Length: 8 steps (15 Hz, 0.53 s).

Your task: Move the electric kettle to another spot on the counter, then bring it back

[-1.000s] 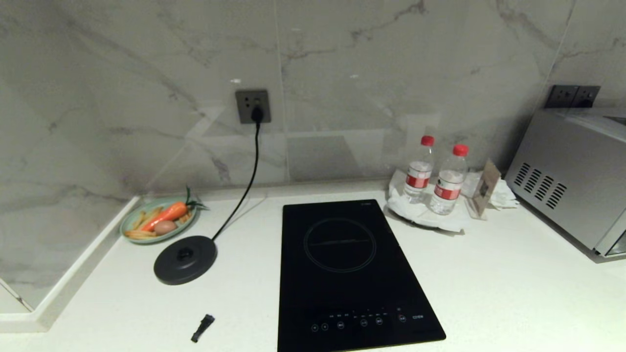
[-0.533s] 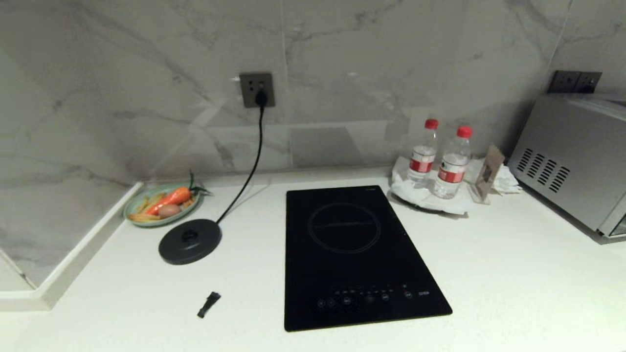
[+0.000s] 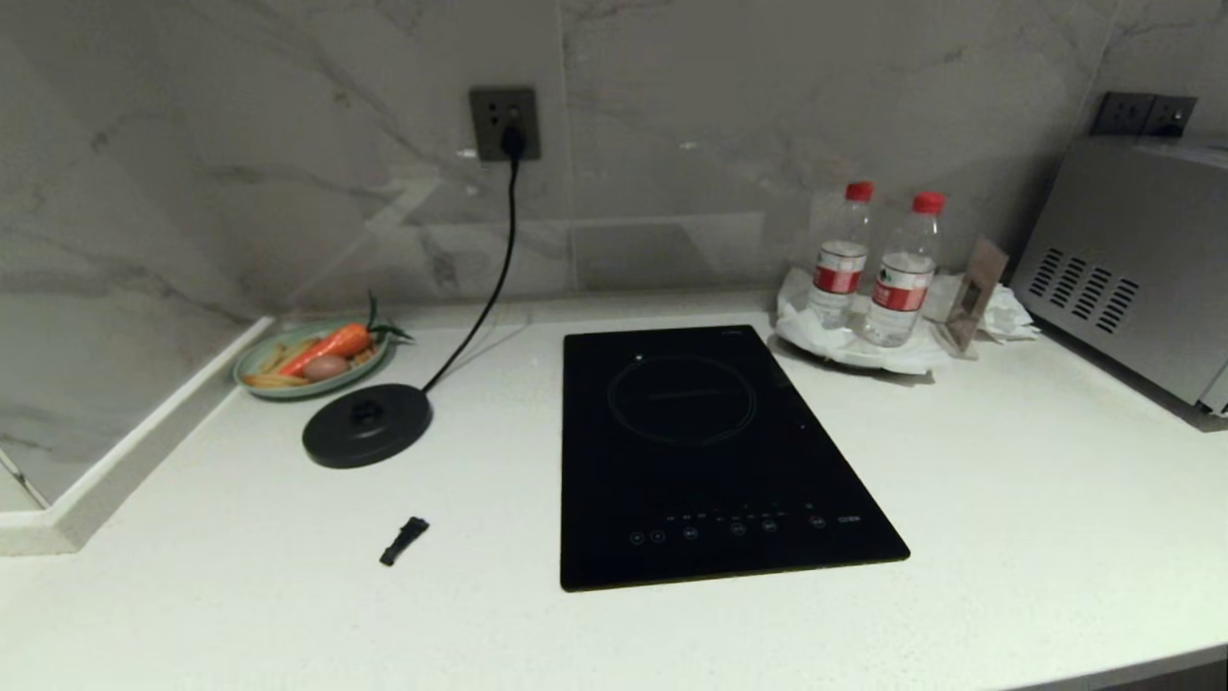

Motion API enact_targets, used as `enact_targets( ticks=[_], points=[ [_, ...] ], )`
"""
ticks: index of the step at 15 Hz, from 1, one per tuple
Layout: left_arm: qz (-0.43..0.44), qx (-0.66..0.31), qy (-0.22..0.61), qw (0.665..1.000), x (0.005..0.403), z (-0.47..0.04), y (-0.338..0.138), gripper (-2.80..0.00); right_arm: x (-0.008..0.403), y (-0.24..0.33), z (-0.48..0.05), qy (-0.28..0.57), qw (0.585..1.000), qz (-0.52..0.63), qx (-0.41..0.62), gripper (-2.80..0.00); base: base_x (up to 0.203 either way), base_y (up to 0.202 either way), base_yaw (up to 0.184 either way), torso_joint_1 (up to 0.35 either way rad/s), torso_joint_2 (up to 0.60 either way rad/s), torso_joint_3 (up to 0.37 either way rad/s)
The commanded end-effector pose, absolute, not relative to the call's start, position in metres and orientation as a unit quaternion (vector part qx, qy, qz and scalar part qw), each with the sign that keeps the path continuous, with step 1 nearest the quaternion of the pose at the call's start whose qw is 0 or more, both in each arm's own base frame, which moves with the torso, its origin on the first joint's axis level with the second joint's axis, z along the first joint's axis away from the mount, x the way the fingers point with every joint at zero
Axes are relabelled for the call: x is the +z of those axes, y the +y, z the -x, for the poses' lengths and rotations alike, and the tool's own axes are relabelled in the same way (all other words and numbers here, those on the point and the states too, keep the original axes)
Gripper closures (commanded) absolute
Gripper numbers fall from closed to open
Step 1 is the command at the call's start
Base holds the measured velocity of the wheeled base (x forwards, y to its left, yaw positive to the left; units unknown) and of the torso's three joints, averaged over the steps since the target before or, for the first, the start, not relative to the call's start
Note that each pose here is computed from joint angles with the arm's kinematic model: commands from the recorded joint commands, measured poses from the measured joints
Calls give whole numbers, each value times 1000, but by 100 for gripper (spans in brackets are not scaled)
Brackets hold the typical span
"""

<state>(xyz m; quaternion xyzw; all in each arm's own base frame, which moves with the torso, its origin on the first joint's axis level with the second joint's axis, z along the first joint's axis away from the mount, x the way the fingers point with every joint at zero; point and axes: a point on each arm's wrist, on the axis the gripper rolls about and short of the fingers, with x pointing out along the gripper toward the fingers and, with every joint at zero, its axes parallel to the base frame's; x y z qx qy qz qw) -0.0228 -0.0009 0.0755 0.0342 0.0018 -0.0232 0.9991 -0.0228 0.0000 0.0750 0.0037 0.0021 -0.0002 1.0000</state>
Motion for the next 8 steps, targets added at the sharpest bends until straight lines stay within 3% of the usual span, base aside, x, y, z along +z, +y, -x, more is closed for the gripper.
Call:
enact_targets(
  ticks=[1,8],
  points=[
    [-34,-23,2,999,76,23,-1,0,75,0,23,2,1000,-4,0,0,0,0,0,-140,535,386],
    [-34,-23,2,999,76,23,-1,0,75,0,23,2,1000,-4,0,0,0,0,0,-108,500,390]
  ],
)
